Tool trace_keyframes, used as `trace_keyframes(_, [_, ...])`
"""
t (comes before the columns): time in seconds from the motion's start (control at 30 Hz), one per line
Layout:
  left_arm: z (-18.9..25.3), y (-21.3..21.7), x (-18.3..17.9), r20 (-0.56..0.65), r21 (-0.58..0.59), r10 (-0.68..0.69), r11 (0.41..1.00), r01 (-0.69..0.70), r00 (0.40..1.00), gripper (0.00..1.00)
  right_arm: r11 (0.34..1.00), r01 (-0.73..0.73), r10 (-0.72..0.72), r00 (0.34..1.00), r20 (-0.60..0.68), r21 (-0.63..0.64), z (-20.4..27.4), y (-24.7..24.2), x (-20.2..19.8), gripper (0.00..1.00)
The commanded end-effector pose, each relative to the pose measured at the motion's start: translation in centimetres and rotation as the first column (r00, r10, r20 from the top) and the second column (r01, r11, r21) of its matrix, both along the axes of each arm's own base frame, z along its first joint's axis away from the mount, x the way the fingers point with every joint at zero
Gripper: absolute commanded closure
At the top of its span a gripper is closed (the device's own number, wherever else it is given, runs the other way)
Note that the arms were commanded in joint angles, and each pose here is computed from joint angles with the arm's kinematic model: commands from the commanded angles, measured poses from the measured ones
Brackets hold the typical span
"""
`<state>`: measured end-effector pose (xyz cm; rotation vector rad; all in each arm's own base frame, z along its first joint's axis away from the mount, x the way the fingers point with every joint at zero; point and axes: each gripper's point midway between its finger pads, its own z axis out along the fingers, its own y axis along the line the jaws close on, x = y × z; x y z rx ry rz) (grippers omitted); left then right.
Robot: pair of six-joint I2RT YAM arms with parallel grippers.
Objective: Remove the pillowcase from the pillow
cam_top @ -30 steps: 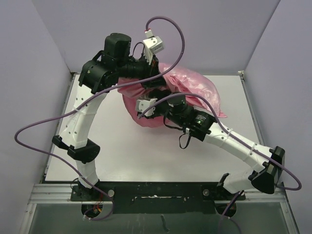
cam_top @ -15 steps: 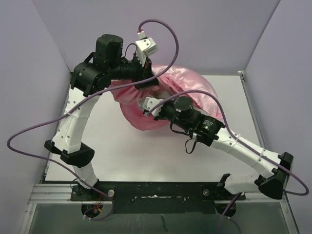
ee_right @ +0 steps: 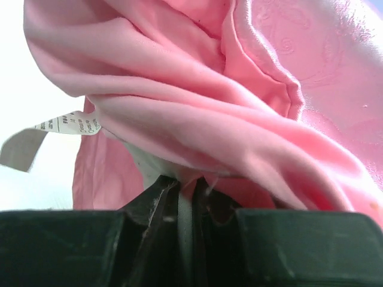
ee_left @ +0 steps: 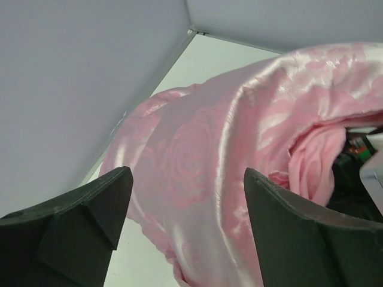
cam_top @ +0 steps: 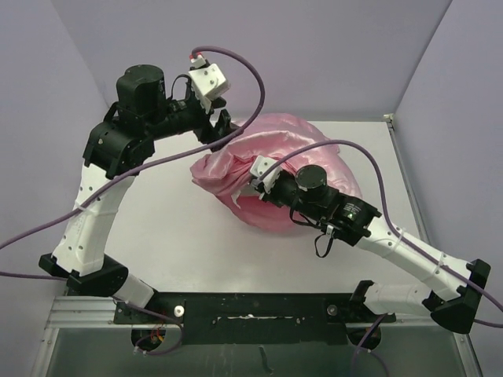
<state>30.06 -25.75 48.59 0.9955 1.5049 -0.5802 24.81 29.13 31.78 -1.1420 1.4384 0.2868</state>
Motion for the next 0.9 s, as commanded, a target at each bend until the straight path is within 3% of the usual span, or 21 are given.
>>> trace_keyframes(0.0, [2.3, 0.4, -3.3, 0.083, -0.056, -0.085, 0.994, 0.089, 0.993, 0.23, 0.968, 0.075, -0.085, 0.996, 0.033, 0.24, 8.4, 0.3, 1.7, 1.0])
trace_keyframes(0.17, [3.2, 1.9, -6.8, 0.146, -0.061, -0.128, 0.989, 0.138, 0.981, 0.2, 0.932, 0.126, -0.135, 0.991, 0.002, 0.34, 12.0, 0.0, 3.7, 1.0])
trace_keyframes(0.4, [-0.2, 3.1, -9.5, 0.173, 0.033, -0.195, 0.981, 0.193, 0.965, 0.17, 0.898, 0.086, -0.087, 0.996, -0.017, 0.432, 15.5, 1.1, 4.5, 1.0])
trace_keyframes(0.6, [-1.1, 3.4, -5.0, 0.321, 0.111, -0.081, 0.993, 0.048, 0.944, 0.17, 0.889, 0.072, -0.062, 0.997, -0.036, 0.452, 16.0, 1.8, 4.4, 1.0])
trace_keyframes(0.73, [-2.0, 2.4, -3.6, 0.31, 0.125, -0.082, 0.991, 0.045, 0.947, 0.17, 0.887, 0.076, -0.062, 0.997, -0.045, 0.456, 16.1, 1.8, 4.4, 1.0])
trace_keyframes(0.87, [-2.2, 1.9, -1.7, 0.374, 0.142, -0.05, 0.99, -0.004, 0.926, 0.17, 0.889, 0.072, -0.052, 0.997, -0.056, 0.453, 16.0, 1.9, 4.2, 1.0])
